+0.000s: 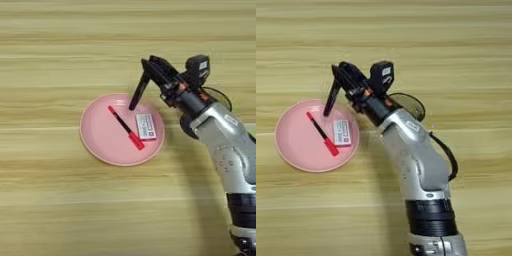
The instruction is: Move the objects on the table
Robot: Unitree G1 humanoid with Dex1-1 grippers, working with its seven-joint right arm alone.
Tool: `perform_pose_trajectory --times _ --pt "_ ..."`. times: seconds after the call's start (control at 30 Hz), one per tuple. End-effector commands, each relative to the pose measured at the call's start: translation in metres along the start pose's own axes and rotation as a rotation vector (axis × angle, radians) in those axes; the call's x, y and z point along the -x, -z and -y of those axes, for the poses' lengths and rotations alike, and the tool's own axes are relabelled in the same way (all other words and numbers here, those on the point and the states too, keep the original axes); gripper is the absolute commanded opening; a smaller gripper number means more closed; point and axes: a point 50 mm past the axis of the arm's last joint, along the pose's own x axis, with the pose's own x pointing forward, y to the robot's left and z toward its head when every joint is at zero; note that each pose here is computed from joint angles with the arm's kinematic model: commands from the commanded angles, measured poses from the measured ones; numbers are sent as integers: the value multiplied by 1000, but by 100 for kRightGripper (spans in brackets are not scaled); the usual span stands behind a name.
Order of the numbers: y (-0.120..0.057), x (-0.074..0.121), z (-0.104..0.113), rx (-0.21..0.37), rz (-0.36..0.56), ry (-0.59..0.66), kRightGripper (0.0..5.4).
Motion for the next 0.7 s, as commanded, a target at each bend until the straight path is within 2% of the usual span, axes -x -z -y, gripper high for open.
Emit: perform_pose_trajectory --times 0.03,0.17,0.43,0.6,0.7 --pt "-6 -17 -10 42 47 -65 120" --pt "7 -23 -17 22 20 -93 120" --pt "18 -30 -29 -4 10 -137 120" --pt "28 -20 -22 6 -23 -109 120" --pt "37 -9 -9 31 -59 -54 120"
